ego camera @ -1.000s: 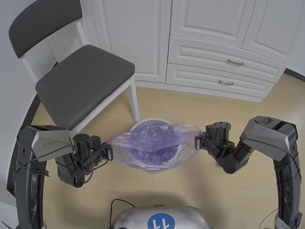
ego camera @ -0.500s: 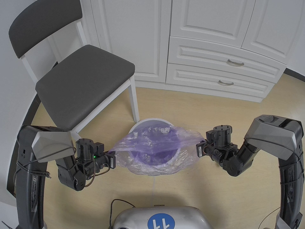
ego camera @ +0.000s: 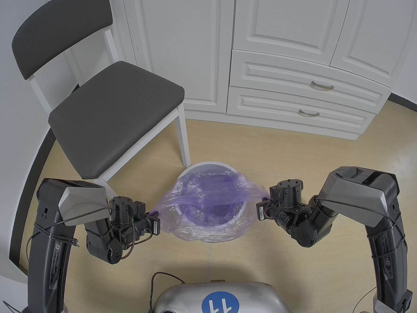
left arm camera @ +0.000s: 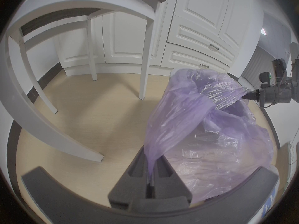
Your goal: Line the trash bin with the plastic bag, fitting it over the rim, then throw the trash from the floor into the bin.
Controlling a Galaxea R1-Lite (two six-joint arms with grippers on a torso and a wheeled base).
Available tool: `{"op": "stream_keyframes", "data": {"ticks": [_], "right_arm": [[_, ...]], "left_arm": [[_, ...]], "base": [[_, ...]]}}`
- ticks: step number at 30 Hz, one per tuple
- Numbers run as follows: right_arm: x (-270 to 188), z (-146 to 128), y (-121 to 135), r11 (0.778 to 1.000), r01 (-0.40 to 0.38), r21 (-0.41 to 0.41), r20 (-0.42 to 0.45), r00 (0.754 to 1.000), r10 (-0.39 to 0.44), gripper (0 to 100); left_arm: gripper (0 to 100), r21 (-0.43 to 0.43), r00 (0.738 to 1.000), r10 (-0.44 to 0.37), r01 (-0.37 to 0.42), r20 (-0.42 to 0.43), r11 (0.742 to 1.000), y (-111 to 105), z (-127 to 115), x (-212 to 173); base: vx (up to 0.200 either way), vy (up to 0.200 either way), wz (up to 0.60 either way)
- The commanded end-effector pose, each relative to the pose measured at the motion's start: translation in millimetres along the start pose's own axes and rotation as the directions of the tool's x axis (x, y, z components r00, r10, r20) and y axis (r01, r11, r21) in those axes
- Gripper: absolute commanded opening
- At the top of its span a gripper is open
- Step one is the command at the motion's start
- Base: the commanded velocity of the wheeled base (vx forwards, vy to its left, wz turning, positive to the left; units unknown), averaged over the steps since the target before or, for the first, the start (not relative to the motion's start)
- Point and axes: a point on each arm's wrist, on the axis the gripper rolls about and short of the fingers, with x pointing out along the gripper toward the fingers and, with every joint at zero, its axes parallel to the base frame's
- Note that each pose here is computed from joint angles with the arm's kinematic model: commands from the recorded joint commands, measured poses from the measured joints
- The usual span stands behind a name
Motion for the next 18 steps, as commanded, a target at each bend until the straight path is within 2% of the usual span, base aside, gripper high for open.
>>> {"op": "stream_keyframes", "data": {"ticks": [1, 2, 6, 13, 15, 16, 18], "right_arm": [[7, -12, 2, 1.0, 0.0, -0.011, -0.051, 0.999, 0.0, 0], [12, -14, 4, 1.0, 0.001, 0.004, -0.076, 0.997, 0.0, 0], [29, -16, 6, 0.996, 0.039, 0.076, -0.088, 0.996, -0.032, 0], [23, 2, -3, 0.993, 0.058, 0.106, -0.059, 0.997, -0.052, 0], [17, 8, -5, 0.993, 0.057, 0.107, -0.052, 0.997, -0.052, 0], [7, 19, -11, 0.992, 0.054, 0.111, -0.041, 0.998, -0.05, 0], [-1, 24, -17, 0.992, 0.059, 0.108, -0.041, 0.998, -0.055, 0]], "left_arm": [[0, -0.004, 1.0, -0.003, 0.002, -0.024, 1.0, 0, -10, 4], [0, -0.004, 1.0, -0.004, 0.004, -0.029, 1.0, 0, -10, 4], [0, -0.004, 1.0, -0.004, 0.004, -0.021, 1.0, 0, -9, 6], [0, -0.007, 1.0, 0.011, -0.011, 0.002, 1.0, 5, -2, 3], [0, -0.006, 1.0, 0.015, -0.015, 0.019, 1.0, 7, 6, -1], [0, -0.007, 0.999, 0.014, -0.014, 0.038, 1.0, 9, 22, -14], [0, -0.006, 0.999, -0.004, 0.005, 0.048, 1.0, 10, 33, -25]], "base": [[0.0, 0.0, 0.0], [0.0, 0.0, 0.0], [0.0, 0.0, 0.0], [0.0, 0.0, 0.0], [0.0, 0.0, 0.0], [0.0, 0.0, 0.0], [0.0, 0.0, 0.0]]}}
